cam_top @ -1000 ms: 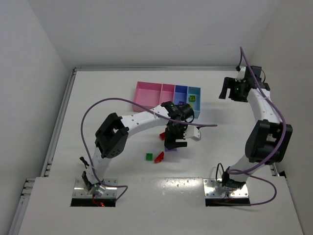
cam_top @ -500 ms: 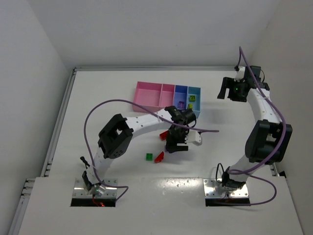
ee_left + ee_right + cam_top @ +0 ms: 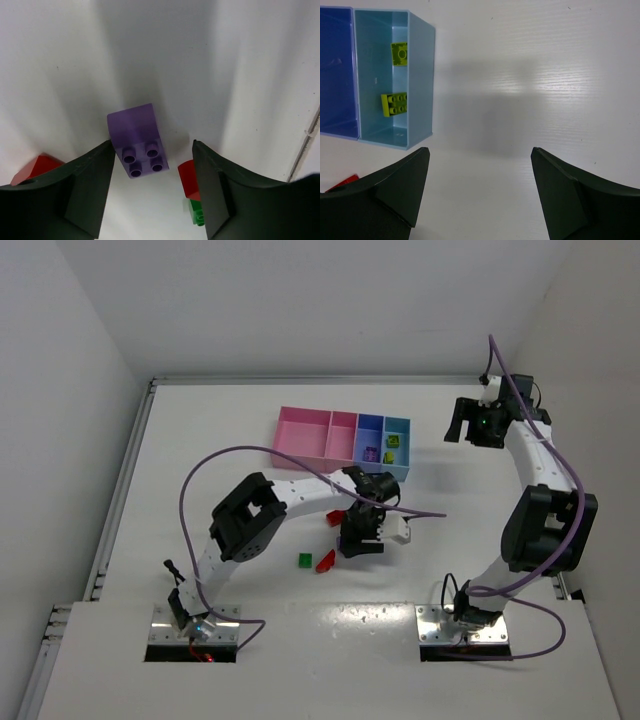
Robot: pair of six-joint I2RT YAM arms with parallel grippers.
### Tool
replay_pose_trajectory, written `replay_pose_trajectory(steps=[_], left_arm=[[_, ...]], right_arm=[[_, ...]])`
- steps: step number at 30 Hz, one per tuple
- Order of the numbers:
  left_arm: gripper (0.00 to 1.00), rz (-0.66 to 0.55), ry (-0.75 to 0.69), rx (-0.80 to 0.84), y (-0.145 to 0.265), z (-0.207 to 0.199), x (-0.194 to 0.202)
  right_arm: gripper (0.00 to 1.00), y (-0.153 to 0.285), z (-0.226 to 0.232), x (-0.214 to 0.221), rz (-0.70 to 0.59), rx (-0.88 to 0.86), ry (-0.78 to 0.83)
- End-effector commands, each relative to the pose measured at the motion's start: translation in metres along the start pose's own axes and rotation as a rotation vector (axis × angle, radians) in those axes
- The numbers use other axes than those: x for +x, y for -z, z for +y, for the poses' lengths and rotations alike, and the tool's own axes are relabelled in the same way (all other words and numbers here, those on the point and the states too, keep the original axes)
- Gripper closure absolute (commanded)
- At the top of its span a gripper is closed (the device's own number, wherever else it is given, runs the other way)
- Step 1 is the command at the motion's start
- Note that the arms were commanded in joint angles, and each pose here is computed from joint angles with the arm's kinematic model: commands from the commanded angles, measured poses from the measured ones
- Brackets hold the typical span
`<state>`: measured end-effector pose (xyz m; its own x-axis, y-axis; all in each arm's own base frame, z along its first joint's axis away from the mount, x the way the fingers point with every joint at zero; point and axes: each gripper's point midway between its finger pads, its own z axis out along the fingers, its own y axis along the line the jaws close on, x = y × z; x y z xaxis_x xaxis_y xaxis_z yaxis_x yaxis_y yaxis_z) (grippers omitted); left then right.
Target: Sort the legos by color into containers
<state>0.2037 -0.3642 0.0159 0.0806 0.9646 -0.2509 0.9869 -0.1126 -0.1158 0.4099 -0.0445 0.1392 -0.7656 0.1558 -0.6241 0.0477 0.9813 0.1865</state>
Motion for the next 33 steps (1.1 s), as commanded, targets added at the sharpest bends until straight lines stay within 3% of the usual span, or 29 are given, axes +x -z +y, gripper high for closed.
replay_pose_trajectory(steps=[1,7,10,15,20,24,28,33], left_arm=[[0.32,-0.035,-0.002,-0.002,-0.005,0.000,-0.009],[0.64,-0.010,0.031,-0.039,-0.016,0.010,0.000],[0.71,-0.032,0.034,-0.066,-0.012,0.014,-0.004],[0.72,-0.160,0.030,-0.145,0.036,0.021,-0.031],[0.72,-0.424,0.086,-0.225,0.160,0.056,-0.080],[0.72,-0.618,0.257,-0.335,0.225,0.109,-0.088],[0.71,-0.734,0.470,-0.442,0.243,0.162,-0.083],[0.71,-0.736,0.589,-0.492,0.224,0.197,-0.082]], right_arm=[[0.17,0.004,0.005,-0.018,-0.053,-0.016,0.023],[0.17,0.004,0.003,-0.018,-0.053,-0.007,0.032],[0.17,0.001,0.002,-0.016,-0.044,-0.007,0.030],[0.17,-0.001,0.000,-0.014,-0.044,0.002,0.030],[0.17,0.003,0.001,-0.016,-0.060,0.003,0.034],[0.17,0.003,0.001,-0.013,-0.060,0.003,0.034],[0.17,0.003,0.001,-0.013,-0.060,0.003,0.034],[0.17,0.003,0.000,-0.013,-0.060,0.011,0.024]])
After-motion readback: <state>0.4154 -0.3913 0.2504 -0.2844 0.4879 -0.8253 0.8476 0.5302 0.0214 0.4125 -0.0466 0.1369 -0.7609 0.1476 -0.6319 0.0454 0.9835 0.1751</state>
